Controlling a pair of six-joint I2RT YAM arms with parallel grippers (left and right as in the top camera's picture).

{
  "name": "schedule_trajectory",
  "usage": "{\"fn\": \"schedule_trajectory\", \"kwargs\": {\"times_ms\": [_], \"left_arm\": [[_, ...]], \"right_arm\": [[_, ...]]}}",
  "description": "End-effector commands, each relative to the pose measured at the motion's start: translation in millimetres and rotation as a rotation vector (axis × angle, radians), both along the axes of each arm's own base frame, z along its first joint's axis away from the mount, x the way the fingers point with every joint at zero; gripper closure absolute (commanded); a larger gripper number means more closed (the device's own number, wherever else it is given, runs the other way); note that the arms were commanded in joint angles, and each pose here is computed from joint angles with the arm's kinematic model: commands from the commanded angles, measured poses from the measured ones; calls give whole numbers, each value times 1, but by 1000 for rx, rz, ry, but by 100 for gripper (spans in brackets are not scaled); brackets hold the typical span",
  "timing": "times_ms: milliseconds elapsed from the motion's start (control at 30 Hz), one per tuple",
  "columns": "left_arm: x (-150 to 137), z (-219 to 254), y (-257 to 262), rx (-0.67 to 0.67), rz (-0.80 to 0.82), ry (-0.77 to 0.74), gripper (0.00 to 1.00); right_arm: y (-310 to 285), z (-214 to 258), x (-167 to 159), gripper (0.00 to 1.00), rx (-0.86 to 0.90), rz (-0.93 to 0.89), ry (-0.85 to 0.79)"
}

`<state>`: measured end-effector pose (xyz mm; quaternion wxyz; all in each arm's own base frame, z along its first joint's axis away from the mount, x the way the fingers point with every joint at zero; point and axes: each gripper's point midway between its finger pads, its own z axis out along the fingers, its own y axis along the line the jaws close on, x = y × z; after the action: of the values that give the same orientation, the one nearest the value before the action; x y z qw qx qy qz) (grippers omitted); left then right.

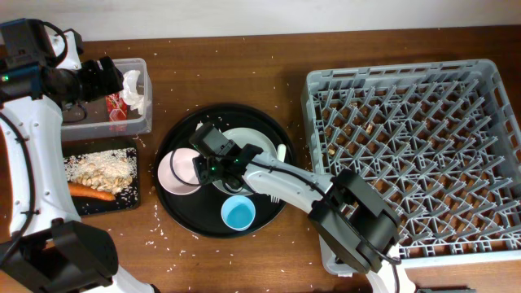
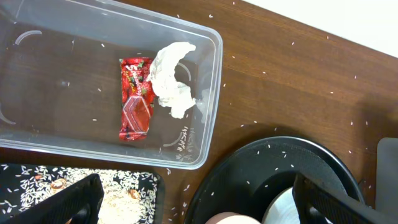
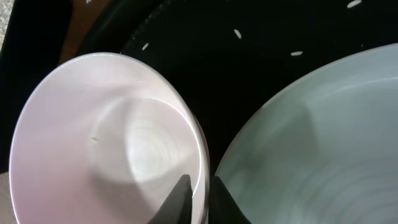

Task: Sort waste into correct bins and load items into the dishwasher rack
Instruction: 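Grasp the pink bowl with the right gripper and lift it, then carry the pink bowl over the dishwasher rack with the right gripper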

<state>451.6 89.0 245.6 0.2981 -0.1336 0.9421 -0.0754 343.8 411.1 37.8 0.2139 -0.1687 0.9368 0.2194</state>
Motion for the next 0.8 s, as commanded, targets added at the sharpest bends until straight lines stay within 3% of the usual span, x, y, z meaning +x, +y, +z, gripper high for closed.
{"fn": "schedule_trajectory", "kwargs": {"times_ms": [0, 200, 367, 500, 633, 667, 767], "left_arm": [[2, 3, 2, -1, 7, -8, 3], [2, 3, 2, 0, 7, -10, 1], [2, 4, 2, 0, 8, -11, 1], [2, 4, 2, -1, 7, -11, 1], [2, 4, 2, -1, 7, -11, 1], [2, 4, 2, -1, 7, -11, 1], [2, 4, 2, -1, 7, -11, 1]], "right_arm": [[5, -1, 1, 96, 6, 9, -2], [15, 36, 9, 96, 22, 59, -39], [-2, 117, 33, 96, -8, 62, -146], [-192, 193, 101, 96, -346, -404, -287], [-374, 226, 107, 96, -722, -795, -313], [-414, 235, 104, 96, -866, -842, -325], [-456, 253, 104, 96, -1095, -817, -346]]}}
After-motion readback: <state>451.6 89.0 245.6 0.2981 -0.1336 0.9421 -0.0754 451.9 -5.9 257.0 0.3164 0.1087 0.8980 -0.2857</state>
